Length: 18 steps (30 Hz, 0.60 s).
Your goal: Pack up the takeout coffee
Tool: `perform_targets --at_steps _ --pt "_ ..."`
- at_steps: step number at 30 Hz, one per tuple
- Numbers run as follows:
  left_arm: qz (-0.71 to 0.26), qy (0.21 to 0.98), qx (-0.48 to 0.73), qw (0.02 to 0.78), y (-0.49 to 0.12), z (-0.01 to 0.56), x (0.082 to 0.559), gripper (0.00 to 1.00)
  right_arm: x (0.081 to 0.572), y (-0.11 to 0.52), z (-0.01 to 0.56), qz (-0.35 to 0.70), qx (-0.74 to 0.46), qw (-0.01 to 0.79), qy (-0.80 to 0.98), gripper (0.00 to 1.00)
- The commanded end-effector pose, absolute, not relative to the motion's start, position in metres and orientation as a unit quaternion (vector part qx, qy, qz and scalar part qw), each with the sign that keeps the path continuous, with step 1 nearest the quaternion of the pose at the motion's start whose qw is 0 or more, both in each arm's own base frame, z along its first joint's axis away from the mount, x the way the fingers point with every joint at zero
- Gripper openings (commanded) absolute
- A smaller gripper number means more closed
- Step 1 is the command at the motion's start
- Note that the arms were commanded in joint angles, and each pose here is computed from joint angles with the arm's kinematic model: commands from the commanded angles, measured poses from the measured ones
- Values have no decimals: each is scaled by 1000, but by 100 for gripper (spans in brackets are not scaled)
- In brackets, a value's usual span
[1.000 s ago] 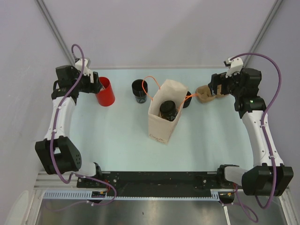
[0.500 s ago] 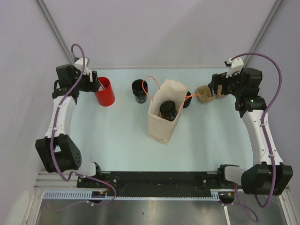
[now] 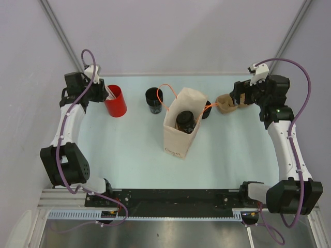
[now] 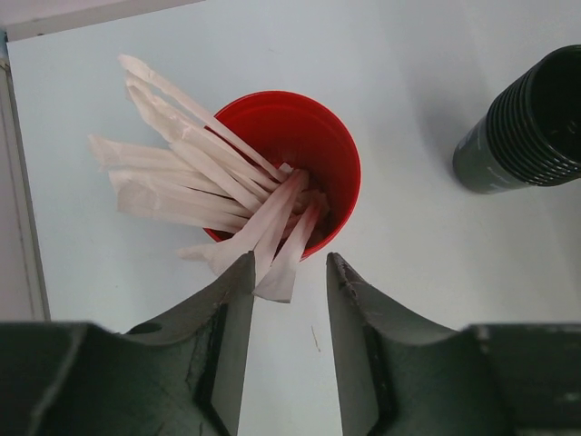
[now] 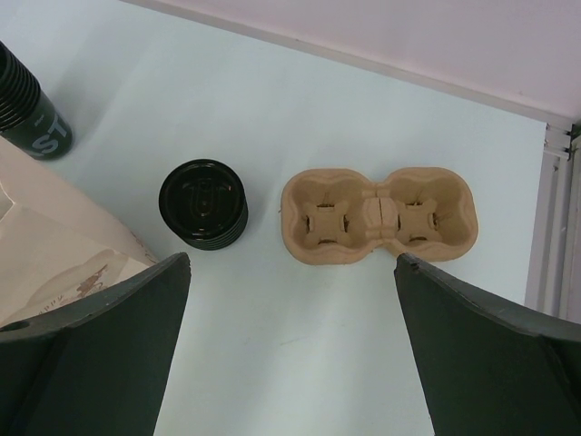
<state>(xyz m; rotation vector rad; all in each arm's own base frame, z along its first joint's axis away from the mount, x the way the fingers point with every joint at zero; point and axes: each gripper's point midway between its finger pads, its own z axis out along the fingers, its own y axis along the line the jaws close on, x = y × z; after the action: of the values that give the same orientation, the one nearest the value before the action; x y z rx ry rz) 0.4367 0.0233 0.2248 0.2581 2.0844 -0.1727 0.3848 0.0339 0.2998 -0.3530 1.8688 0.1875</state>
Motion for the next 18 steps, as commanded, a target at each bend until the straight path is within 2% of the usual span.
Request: perform_targets --at_steps 1,8,12,18 --pt "-70 845 118 518 23 242 441 40 387 35 304 87 -148 584 793 100" --pt "-81 847 120 511 20 237 440 28 387 35 305 88 -149 585 792 100" --pt "-96 848 121 506 15 234 442 25 386 35 305 89 -147 586 792 100" --pt "-109 853 127 494 6 226 445 40 385 34 306 91 -147 585 792 100"
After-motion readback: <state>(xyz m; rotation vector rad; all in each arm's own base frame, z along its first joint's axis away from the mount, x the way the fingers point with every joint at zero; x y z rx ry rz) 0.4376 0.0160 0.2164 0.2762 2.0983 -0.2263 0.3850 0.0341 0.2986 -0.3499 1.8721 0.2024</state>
